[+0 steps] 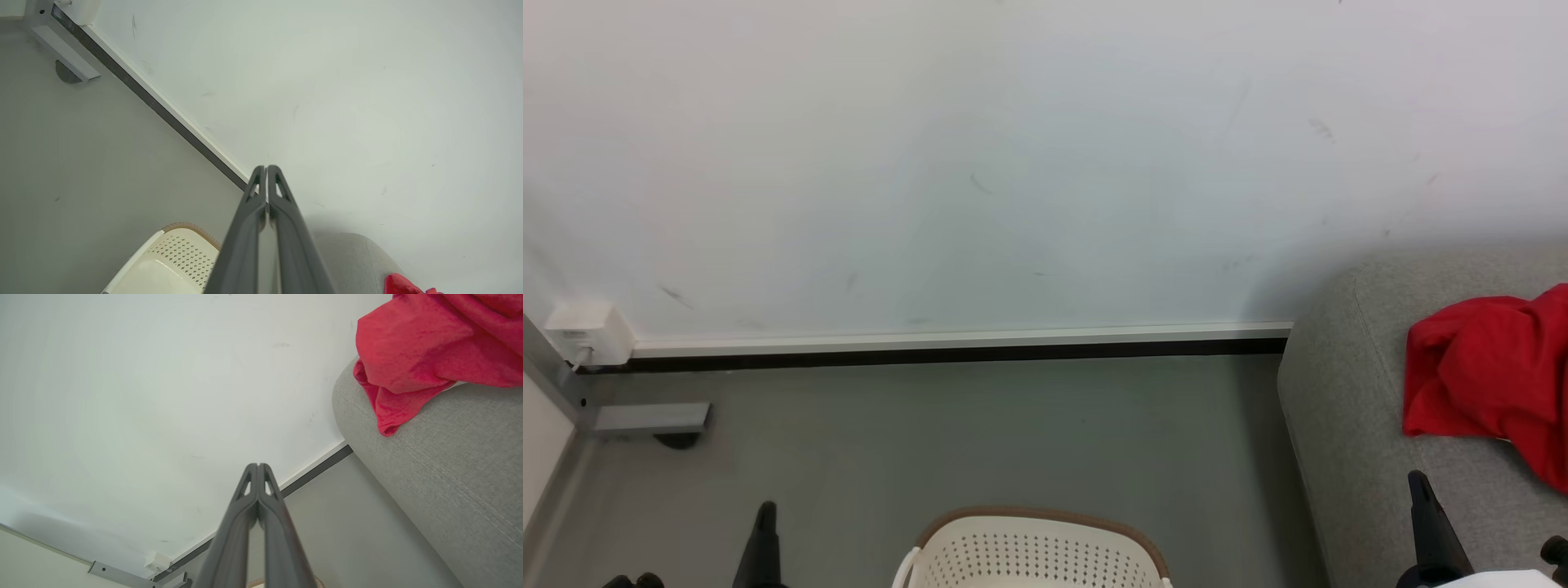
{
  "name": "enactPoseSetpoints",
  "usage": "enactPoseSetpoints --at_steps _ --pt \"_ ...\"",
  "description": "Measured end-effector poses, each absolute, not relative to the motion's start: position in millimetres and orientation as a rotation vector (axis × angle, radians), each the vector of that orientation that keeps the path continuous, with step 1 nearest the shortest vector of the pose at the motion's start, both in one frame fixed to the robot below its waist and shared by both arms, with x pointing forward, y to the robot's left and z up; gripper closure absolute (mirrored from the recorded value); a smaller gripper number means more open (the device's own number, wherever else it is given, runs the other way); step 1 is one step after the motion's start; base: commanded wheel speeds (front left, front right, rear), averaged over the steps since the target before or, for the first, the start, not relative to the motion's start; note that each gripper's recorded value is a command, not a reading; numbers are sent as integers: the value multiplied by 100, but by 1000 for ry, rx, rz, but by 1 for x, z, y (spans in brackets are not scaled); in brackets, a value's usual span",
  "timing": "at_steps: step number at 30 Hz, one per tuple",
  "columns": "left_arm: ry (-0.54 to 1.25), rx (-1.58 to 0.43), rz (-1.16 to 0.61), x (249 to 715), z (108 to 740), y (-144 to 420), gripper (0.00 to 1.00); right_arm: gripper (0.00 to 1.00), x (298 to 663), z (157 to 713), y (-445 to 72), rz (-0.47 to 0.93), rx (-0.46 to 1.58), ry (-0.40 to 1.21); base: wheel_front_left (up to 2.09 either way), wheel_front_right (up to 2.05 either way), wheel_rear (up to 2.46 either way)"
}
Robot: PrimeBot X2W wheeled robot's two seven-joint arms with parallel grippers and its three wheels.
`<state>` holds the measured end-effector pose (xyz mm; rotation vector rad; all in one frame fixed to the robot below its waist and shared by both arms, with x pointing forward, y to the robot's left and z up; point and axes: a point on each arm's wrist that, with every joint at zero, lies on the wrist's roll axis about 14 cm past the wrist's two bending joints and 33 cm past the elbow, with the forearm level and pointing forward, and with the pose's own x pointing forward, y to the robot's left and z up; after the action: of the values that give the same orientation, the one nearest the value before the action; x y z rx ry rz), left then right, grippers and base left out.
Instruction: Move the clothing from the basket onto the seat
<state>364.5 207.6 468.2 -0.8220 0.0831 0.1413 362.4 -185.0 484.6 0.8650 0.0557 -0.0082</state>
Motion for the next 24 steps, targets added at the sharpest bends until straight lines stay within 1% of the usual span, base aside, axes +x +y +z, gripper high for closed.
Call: enactPoseSetpoints --at_steps 24 --pt "67 -1103 115 374 478 204 100 100 371 490 -193 -31 1121 49 0 0 0"
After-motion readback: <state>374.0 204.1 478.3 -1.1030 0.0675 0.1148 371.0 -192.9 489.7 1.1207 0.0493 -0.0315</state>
